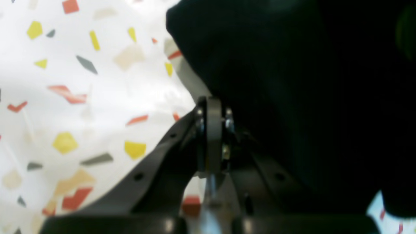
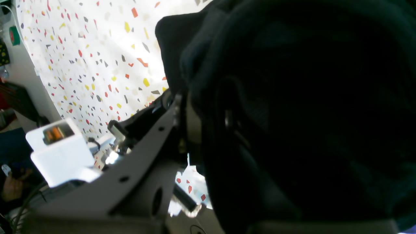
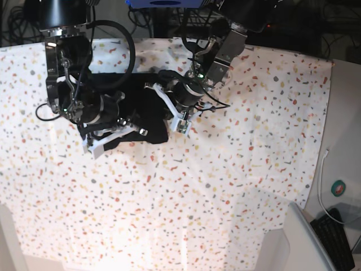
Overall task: Layout the t-shirt on the table in an organized manner, then fold the t-shirt properly
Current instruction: 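Fold the strip over again with both grippers toward the right gripper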
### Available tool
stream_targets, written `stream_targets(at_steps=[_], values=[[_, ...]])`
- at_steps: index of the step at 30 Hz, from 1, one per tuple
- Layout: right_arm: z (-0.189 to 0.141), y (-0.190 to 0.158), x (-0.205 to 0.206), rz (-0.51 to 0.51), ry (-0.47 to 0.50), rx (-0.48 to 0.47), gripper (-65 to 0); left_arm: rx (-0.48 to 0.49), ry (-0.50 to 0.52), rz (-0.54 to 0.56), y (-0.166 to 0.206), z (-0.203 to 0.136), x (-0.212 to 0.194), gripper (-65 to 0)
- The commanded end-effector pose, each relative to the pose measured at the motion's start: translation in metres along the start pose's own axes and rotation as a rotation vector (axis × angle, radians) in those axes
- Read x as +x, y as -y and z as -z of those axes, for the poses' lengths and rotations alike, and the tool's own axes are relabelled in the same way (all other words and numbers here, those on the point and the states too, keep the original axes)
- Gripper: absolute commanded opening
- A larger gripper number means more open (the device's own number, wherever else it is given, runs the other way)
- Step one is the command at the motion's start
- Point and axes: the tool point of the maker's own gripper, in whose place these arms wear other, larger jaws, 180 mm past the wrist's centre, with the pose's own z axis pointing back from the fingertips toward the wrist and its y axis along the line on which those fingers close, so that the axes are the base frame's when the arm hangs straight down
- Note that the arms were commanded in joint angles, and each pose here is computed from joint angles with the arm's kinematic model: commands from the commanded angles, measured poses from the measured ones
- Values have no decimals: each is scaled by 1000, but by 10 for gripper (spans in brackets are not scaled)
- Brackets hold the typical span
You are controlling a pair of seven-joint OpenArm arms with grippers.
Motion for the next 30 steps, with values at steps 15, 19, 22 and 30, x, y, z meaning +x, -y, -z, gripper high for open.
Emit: stream_targets(at_steps=[15,19,22,30], values=[[8,-50,-29,-155,-68,77,-236,376,24,-98,-150,-130,10,-650],[4,-65,-33,-188,-70,83,-237,478,30,-120,-188,-156,5,-650],[-1,-78,-38,-228,-72,74,-233,527,36,-140,-204,-167,3,-650],[4,-112,-47,-334,-96,118,-237,551,35,-154,-213,-172,1,-650]])
